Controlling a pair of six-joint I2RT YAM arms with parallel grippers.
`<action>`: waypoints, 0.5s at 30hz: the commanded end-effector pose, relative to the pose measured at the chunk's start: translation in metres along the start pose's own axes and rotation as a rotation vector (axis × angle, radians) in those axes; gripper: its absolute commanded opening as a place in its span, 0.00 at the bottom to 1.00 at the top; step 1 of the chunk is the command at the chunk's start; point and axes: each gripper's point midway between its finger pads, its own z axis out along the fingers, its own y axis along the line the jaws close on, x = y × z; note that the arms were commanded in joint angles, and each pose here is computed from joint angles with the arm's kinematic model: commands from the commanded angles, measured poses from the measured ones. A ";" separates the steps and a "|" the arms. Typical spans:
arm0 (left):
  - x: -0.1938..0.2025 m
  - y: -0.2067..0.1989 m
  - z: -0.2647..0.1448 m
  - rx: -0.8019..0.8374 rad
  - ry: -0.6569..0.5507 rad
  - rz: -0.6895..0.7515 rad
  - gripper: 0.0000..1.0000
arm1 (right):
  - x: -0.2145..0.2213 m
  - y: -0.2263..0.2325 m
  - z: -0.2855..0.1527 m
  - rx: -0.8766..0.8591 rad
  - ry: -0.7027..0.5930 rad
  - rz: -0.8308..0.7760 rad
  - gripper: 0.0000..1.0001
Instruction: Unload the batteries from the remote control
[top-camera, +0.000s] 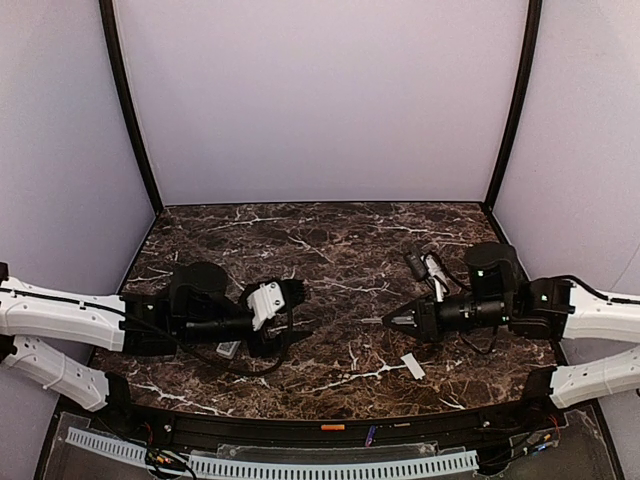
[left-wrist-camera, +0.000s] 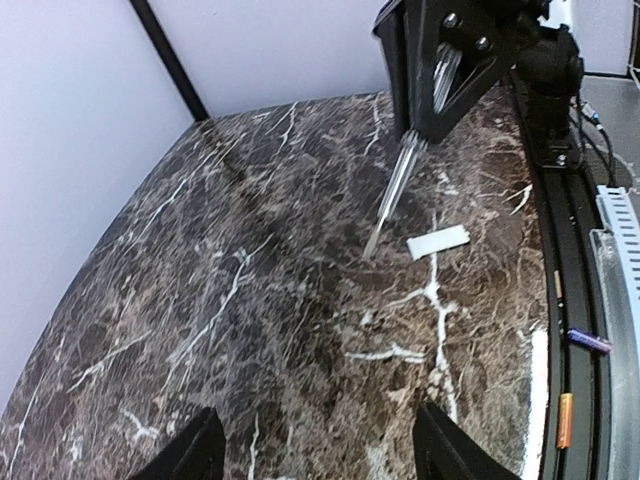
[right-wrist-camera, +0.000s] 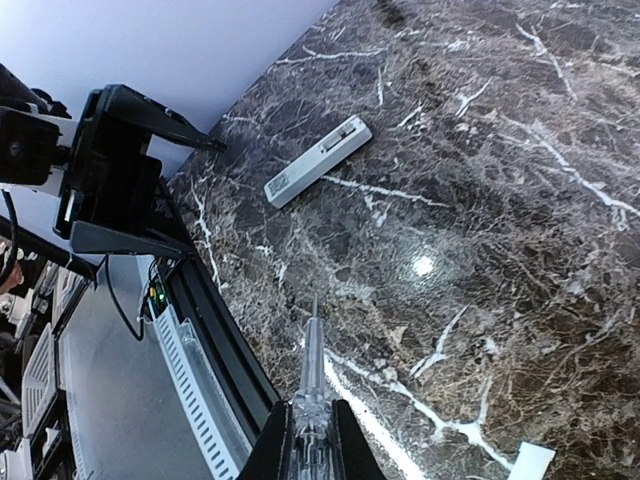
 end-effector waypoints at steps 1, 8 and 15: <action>-0.035 -0.027 0.009 0.135 -0.106 0.125 0.63 | 0.006 0.026 0.009 -0.119 0.086 -0.029 0.00; -0.045 -0.047 0.027 0.231 -0.132 0.128 0.56 | 0.009 0.043 0.025 -0.167 0.152 -0.061 0.00; -0.042 -0.064 0.042 0.297 -0.114 0.130 0.45 | 0.010 0.051 0.034 -0.184 0.177 -0.079 0.00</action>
